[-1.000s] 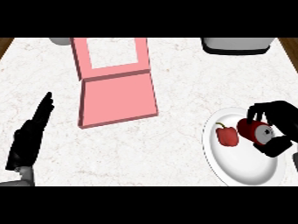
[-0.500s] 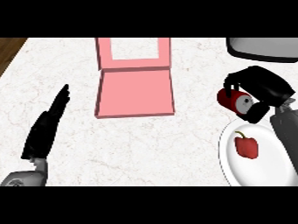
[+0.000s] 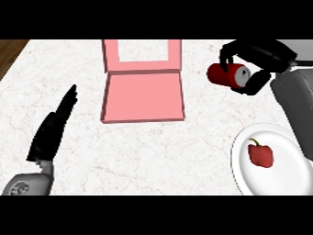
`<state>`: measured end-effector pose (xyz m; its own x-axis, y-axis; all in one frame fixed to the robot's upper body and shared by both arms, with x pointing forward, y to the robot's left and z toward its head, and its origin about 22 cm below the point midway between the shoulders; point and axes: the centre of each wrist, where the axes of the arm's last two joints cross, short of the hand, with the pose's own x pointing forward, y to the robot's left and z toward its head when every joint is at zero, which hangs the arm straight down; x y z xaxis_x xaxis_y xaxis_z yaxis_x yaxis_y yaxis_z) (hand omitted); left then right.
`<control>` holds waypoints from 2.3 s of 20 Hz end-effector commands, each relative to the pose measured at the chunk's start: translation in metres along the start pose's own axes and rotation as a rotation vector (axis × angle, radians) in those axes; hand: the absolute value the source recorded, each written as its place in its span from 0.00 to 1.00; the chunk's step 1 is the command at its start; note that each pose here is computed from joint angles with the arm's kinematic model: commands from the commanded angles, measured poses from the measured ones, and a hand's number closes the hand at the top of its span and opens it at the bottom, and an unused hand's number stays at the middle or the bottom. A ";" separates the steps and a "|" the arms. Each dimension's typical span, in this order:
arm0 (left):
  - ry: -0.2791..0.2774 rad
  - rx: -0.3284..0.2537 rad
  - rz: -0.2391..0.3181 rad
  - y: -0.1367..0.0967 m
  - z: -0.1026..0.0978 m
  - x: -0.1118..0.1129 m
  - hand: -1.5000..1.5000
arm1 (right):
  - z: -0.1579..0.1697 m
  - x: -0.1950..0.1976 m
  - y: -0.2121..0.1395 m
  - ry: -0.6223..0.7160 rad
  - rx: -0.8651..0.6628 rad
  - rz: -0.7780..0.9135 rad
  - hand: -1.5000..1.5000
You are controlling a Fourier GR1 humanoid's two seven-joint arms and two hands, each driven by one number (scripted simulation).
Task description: Pick the can from the plate and place it in the cardboard box
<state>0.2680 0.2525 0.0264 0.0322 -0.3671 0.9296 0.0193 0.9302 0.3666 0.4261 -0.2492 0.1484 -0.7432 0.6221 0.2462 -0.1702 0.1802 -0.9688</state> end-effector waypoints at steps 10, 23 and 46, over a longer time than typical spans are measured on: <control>0.035 0.037 0.004 0.020 0.008 -0.015 0.50 | -0.076 0.022 -0.063 -0.443 -0.109 -0.397 1.00; 0.087 0.081 0.011 0.020 0.006 -0.016 0.50 | -0.178 0.122 -0.032 -0.471 0.014 -0.383 1.00; 0.003 0.014 -0.012 0.002 -0.013 -0.001 0.50 | -0.175 0.122 0.050 -0.242 0.135 -0.463 0.00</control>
<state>0.2726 0.2523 0.0226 0.0447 -0.3729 0.9268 0.0177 0.9279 0.3725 0.4435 -0.0315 0.1394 -0.7265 0.3343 0.6004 -0.5529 0.2346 -0.7996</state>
